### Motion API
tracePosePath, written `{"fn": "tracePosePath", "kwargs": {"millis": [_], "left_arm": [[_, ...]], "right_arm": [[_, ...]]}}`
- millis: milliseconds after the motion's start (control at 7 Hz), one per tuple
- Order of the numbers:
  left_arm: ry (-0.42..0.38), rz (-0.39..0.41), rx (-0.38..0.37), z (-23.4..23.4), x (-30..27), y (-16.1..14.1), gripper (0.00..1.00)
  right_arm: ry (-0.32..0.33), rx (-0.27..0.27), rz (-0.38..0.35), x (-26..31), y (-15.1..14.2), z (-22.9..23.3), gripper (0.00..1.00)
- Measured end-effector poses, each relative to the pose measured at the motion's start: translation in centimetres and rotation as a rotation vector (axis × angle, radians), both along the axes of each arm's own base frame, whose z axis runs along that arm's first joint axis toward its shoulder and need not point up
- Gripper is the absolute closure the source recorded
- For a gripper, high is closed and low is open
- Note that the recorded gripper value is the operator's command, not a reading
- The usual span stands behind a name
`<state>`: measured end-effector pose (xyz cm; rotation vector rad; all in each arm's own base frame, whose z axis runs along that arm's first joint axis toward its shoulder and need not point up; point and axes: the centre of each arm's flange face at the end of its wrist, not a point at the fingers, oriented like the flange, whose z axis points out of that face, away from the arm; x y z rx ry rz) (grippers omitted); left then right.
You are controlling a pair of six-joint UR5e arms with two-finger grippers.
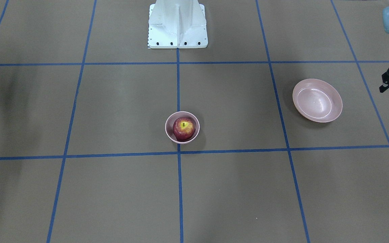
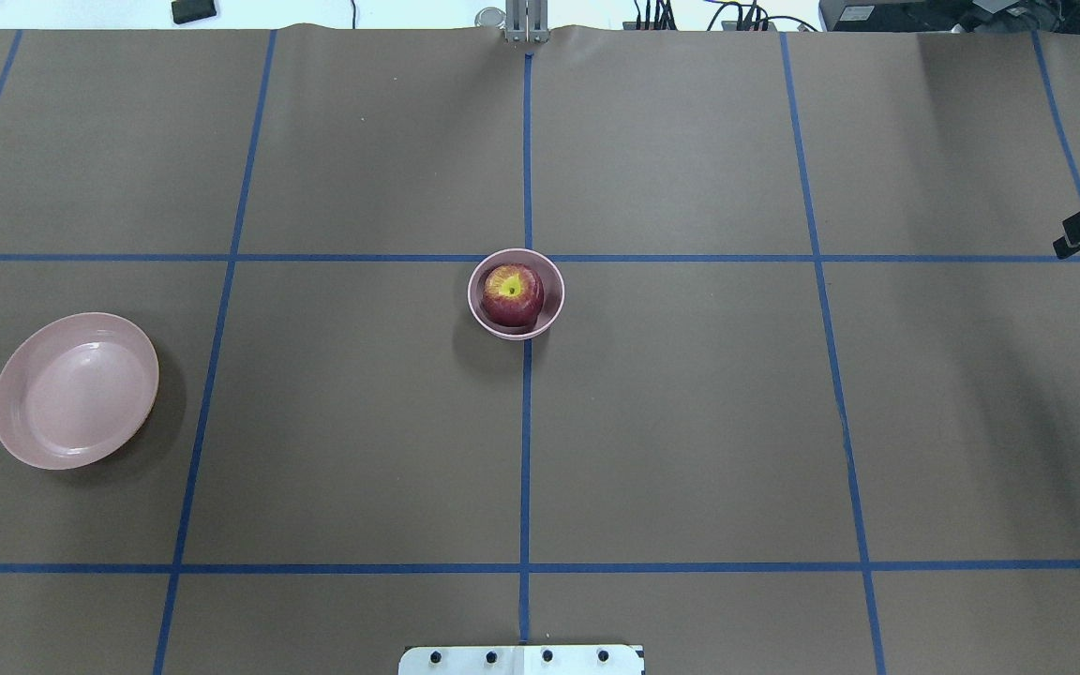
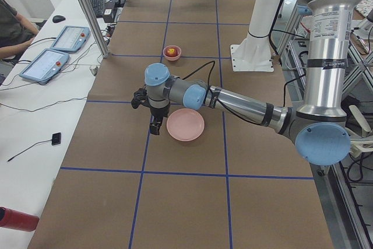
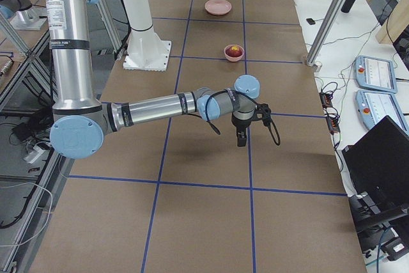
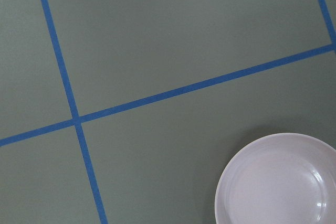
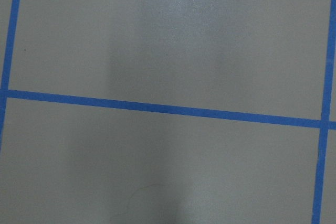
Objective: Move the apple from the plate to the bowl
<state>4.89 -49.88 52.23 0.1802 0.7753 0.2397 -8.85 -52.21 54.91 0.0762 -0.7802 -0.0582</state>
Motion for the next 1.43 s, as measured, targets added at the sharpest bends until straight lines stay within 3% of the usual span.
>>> {"fn": "tracePosePath", "kwargs": {"millis": [1429], "left_arm": [[-0.004, -0.011, -0.010, 0.3, -0.5, 0.2, 0.02]], "right_arm": [[0.006, -0.008, 0.012, 1.3, -0.4, 1.1, 0.00]]}}
